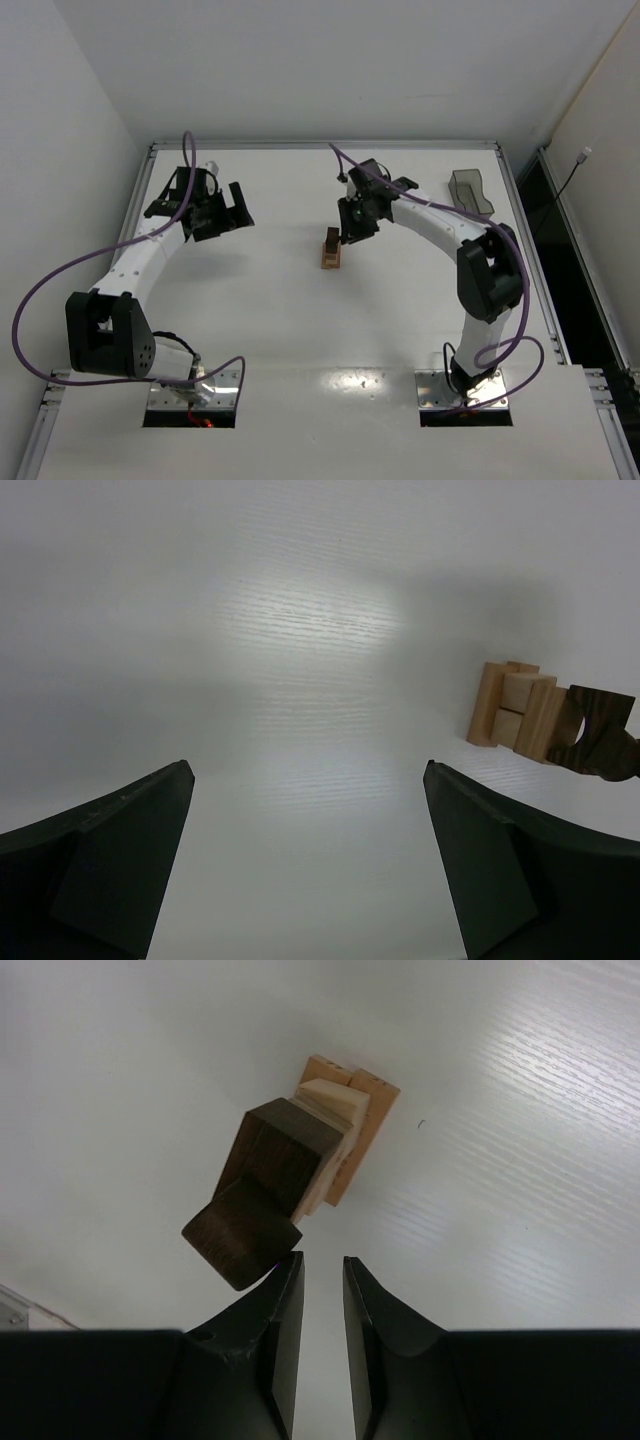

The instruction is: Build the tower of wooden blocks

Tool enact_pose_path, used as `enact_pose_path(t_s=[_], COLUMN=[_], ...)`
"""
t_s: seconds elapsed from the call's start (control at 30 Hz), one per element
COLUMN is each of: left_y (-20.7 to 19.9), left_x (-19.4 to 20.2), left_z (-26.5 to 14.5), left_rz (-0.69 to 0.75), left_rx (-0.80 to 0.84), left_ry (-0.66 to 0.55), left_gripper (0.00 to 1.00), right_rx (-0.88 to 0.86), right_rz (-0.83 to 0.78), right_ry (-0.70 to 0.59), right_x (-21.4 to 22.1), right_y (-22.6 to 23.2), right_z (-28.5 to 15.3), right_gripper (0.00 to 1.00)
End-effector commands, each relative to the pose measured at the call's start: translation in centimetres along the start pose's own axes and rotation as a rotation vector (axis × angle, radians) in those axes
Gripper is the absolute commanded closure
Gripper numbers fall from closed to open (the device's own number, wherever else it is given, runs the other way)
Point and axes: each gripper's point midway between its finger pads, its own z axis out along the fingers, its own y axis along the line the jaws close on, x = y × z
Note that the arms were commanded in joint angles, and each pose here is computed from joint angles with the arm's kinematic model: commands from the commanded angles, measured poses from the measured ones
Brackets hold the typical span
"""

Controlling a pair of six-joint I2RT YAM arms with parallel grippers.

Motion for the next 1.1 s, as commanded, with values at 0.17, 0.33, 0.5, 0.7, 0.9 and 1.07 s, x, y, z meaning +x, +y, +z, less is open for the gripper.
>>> enact_pose_path(t_s=[0.17, 0.33, 0.5, 0.7, 0.9, 1.07], left_y=[-0.8, -1.0, -0.9, -0.5, 1.5, 3.0], left_x=[-1.1, -1.0, -0.7, 0.1, 0.3, 0.9], left_z=[-0.4, -0.5, -0.3, -0.6, -0.5, 0.2], left_rz=[-0.019, -0.019, -0.030, 0.022, 0.172, 0.211], left_rx=[0.038, 0.048, 0.044, 0.050, -0.021, -0.069], left_ry=[-0.045, -0.040, -0.032, -0.025, -0.040, -0.053], left_gripper=[0.00, 0.00, 0.00, 0.00, 0.00, 0.00], right_rx=[-0.031, -0.013, 0.018, 0.174, 0.384, 0.469], right_rz=[-0.016, -0.024, -0.023, -0.081, -0.129, -0.129], right_ry=[-0.079, -0.084, -0.093, -0.170, -0.218, -0.263], right_x=[-2.7, -2.8, -3.0, -4.0, -3.5, -1.9], right_y=[1.5, 1.1, 0.6, -2.4, -10.5, -16.3], right_z=[-1.1, -1.1, -1.0, -3.7, -8.6, -13.2], right_gripper=[0.79, 0.79, 0.79, 0.75, 0.60, 0.43])
